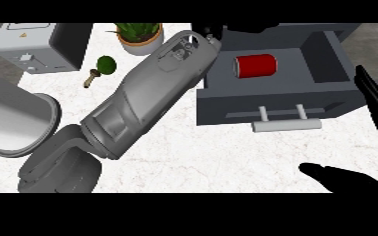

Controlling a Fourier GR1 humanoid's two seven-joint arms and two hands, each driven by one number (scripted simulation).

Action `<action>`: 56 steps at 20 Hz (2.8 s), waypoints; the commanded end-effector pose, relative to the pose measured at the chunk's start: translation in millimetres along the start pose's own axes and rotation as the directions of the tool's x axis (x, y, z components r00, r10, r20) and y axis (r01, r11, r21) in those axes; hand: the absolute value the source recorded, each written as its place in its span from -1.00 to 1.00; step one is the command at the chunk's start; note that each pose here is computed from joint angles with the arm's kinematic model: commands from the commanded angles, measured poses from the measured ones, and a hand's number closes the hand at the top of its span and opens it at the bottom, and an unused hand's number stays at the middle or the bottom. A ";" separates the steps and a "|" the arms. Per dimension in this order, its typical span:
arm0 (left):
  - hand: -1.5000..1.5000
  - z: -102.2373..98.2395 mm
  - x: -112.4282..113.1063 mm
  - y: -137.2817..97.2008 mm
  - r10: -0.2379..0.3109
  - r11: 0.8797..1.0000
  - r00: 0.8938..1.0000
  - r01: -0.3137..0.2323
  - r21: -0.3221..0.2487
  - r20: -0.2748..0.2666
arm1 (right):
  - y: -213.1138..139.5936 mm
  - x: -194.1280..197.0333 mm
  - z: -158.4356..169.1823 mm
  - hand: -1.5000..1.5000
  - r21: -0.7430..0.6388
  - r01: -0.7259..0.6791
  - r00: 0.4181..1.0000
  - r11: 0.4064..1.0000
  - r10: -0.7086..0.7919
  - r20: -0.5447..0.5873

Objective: Pick up the can, place it into the drawer and close the drawer

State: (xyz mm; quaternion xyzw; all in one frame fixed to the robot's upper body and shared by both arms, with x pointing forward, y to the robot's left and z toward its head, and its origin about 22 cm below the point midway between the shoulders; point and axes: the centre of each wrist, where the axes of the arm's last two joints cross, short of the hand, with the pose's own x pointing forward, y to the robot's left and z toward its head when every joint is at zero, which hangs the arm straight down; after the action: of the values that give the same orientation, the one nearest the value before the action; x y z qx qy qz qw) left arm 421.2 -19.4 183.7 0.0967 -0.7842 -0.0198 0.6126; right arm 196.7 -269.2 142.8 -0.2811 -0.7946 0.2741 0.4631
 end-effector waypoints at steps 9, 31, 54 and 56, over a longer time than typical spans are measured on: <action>-1.00 7.2 9.0 -5.9 0.010 1.000 1.000 -0.011 -0.011 -0.020 | 73.0 -17.1 -28.0 -1.00 0.160 -0.373 0.925 0.914 0.380 -0.012; -1.00 -4.6 20.7 102.1 -0.010 1.000 0.998 0.010 0.006 -0.057 | 157.2 -121.5 -67.3 -1.00 0.101 -0.491 0.855 0.865 0.501 -0.137; -1.00 40.1 -23.0 147.6 -0.028 0.999 0.996 0.025 -0.033 -0.086 | 148.5 -105.3 -199.4 -1.00 -0.101 -0.558 0.826 0.824 0.540 -0.161; -1.00 38.8 -18.4 152.0 -0.021 1.000 0.997 0.020 -0.015 -0.080 | 147.7 -115.1 -192.5 -1.00 -0.092 -0.573 0.814 0.815 0.552 -0.179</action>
State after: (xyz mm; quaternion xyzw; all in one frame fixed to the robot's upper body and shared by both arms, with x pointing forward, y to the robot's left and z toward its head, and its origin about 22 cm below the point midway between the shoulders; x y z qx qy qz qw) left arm 375.7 128.7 184.8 0.1032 -0.7576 -0.0289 0.6438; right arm 429.8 -227.9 34.7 -0.5615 -0.6553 0.3098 0.3992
